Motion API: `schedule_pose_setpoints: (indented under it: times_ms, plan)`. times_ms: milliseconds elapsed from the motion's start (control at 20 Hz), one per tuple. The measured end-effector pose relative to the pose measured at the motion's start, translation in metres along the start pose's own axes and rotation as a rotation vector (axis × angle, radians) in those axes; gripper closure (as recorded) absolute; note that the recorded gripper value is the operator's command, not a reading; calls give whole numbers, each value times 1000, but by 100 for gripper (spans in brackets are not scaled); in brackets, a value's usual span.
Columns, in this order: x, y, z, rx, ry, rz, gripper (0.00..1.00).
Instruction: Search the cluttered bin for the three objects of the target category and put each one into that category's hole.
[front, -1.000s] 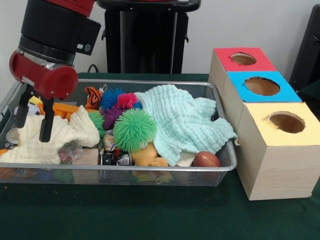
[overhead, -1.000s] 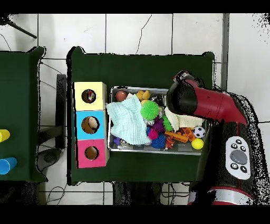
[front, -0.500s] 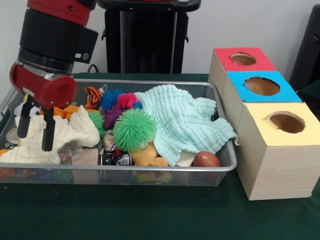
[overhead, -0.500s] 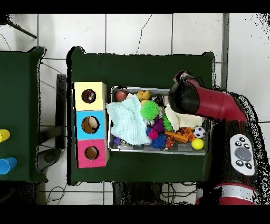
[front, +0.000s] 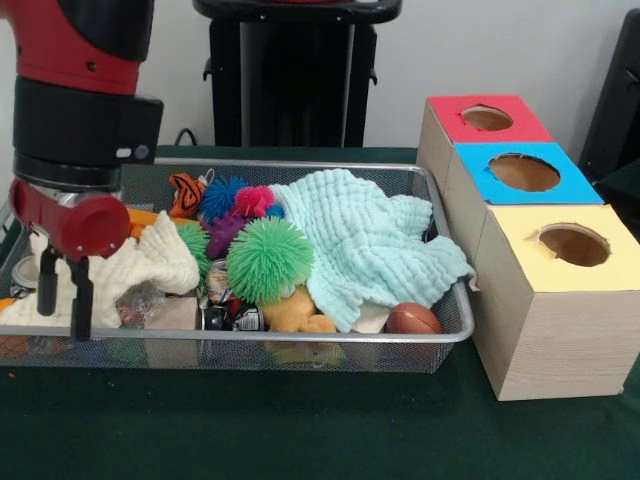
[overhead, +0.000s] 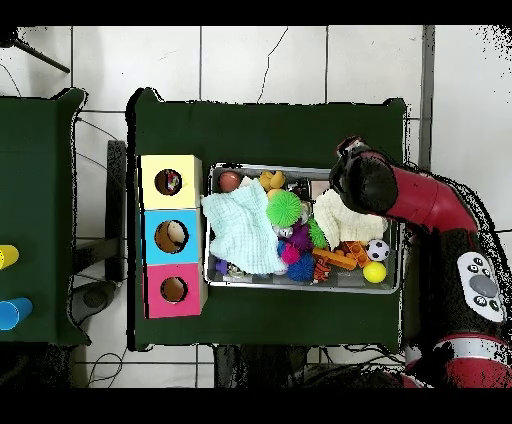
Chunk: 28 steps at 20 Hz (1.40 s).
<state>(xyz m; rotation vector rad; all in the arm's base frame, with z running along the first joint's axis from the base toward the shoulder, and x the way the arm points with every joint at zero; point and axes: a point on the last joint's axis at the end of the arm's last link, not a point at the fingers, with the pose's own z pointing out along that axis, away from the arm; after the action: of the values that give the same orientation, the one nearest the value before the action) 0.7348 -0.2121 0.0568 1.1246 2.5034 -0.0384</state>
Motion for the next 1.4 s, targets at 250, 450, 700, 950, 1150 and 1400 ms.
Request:
schedule_pose_setpoints:
  times_ms: [250,450,700,950,1150,1400]
  plan:
    - [27,-10,15,55,114,0,0]
    - [51,-18,21,111,232,-3,0]
    - [63,-19,15,136,278,-17,0]
    - [59,-10,-3,133,254,-47,0]
    - [50,6,-21,122,215,-77,0]
    - [50,12,-28,123,195,-108,0]
